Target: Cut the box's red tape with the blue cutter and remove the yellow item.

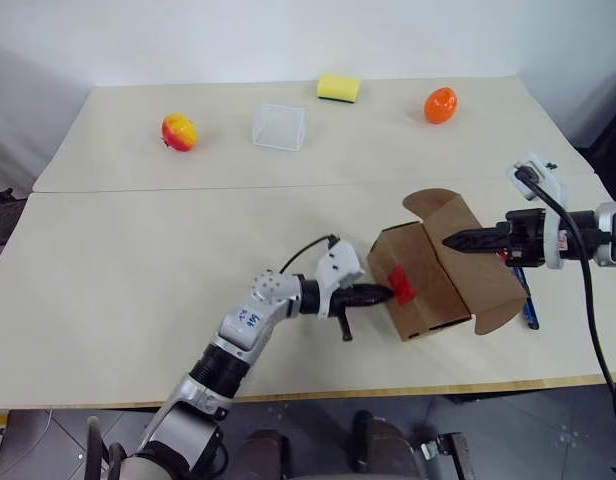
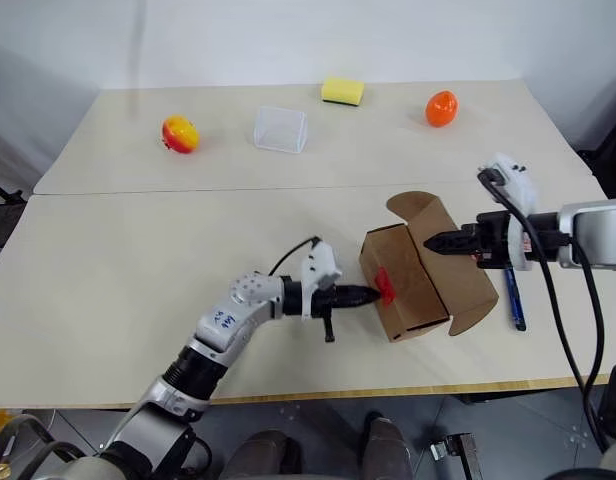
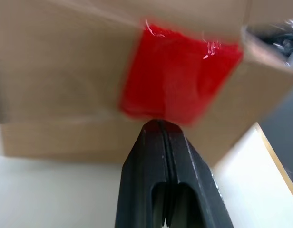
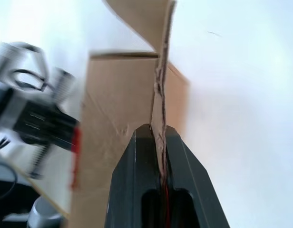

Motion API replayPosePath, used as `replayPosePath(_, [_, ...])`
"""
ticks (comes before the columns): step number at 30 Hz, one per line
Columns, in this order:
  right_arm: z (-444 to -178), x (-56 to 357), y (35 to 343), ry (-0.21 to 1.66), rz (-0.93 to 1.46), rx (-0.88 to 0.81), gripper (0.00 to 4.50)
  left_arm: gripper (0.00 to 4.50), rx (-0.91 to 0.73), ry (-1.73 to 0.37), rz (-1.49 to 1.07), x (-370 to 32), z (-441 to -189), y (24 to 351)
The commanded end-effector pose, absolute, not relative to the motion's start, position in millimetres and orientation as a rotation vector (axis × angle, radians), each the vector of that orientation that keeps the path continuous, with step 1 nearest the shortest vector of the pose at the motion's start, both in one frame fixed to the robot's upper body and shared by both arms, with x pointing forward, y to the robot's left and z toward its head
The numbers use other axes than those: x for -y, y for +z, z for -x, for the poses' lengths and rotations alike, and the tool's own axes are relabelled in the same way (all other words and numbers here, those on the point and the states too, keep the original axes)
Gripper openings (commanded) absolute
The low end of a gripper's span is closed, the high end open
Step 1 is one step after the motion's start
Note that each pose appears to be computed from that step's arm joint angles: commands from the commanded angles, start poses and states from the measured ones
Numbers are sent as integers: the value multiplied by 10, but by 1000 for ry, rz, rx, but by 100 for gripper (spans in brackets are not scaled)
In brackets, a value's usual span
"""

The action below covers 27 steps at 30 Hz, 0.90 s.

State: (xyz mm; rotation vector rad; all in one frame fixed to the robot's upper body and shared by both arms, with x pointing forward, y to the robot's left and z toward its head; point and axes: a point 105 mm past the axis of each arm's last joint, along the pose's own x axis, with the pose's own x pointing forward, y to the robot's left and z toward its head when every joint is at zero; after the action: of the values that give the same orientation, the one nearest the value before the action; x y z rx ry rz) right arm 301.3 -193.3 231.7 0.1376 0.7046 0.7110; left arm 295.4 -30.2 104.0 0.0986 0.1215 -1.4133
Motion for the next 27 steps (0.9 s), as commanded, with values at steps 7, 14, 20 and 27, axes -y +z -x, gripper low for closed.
replayPosePath(7, [-3048,1938,2249,677,-110,-770,6,0,-95,-1299,-79,4,-2987,1113])
replayPosePath(14, [-3074,2018,2279,624,-43,-754,6,0,-134,-1613,-77,-299,-2604,1595])
replayPosePath(20, [-3079,1996,2291,627,-3,-732,6,0,81,-1530,-76,192,-2870,1918])
replayPosePath(27, [-3090,1993,2296,622,-1,-709,6,0,52,-1517,-323,438,-3021,1676])
